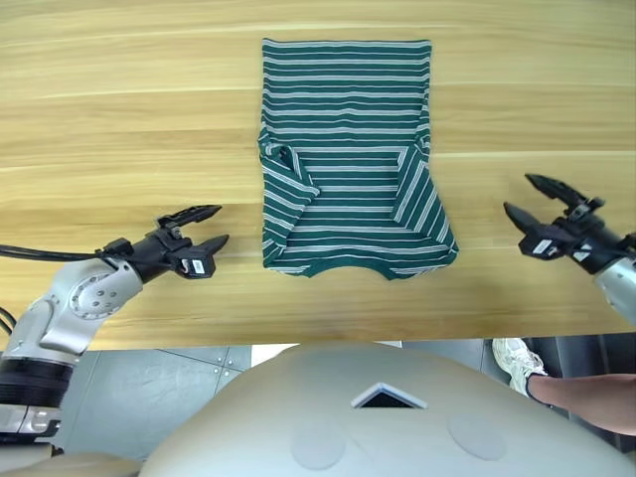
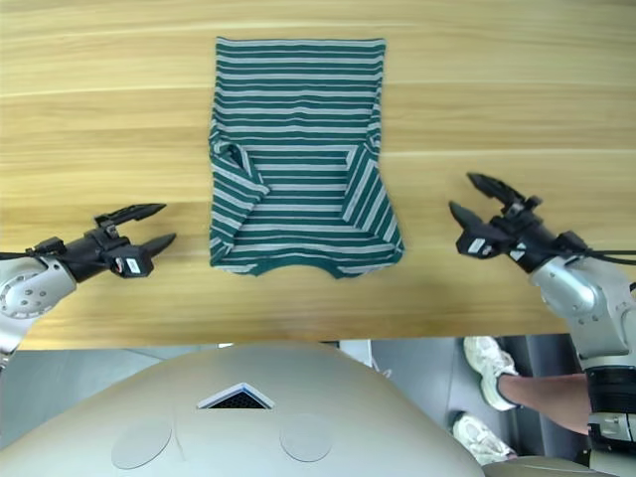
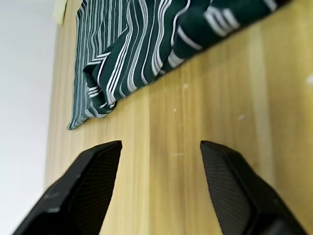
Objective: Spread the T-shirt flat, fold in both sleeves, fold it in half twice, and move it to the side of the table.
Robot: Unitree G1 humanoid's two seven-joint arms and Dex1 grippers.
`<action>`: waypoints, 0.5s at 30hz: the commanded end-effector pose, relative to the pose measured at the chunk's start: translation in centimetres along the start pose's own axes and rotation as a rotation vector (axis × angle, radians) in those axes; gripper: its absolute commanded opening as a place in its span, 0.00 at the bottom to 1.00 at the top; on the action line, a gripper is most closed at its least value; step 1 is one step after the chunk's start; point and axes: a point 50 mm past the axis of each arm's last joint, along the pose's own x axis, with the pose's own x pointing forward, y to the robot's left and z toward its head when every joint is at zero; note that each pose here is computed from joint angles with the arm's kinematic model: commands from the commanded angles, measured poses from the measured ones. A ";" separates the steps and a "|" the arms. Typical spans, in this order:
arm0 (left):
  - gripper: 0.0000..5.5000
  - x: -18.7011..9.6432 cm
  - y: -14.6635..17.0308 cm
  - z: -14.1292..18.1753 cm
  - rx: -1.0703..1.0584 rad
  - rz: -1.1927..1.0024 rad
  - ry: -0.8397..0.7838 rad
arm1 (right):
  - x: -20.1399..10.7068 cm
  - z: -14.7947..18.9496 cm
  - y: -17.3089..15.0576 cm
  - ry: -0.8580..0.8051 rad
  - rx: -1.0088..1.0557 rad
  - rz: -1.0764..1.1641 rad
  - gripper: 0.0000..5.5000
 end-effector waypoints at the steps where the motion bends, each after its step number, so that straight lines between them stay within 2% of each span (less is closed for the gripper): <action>1: 0.55 2.2 -3.3 1.3 -0.043 -0.183 -0.076 | 0.4 1.2 2.5 -0.056 0.021 0.127 0.51; 6: 0.55 2.8 -3.9 1.8 -0.037 -0.254 -0.112 | -0.7 1.3 3.2 -0.058 0.017 0.178 0.51; 15: 0.55 2.9 -4.7 2.4 -0.014 -0.311 -0.142 | -0.6 2.1 3.3 -0.102 0.009 0.188 0.51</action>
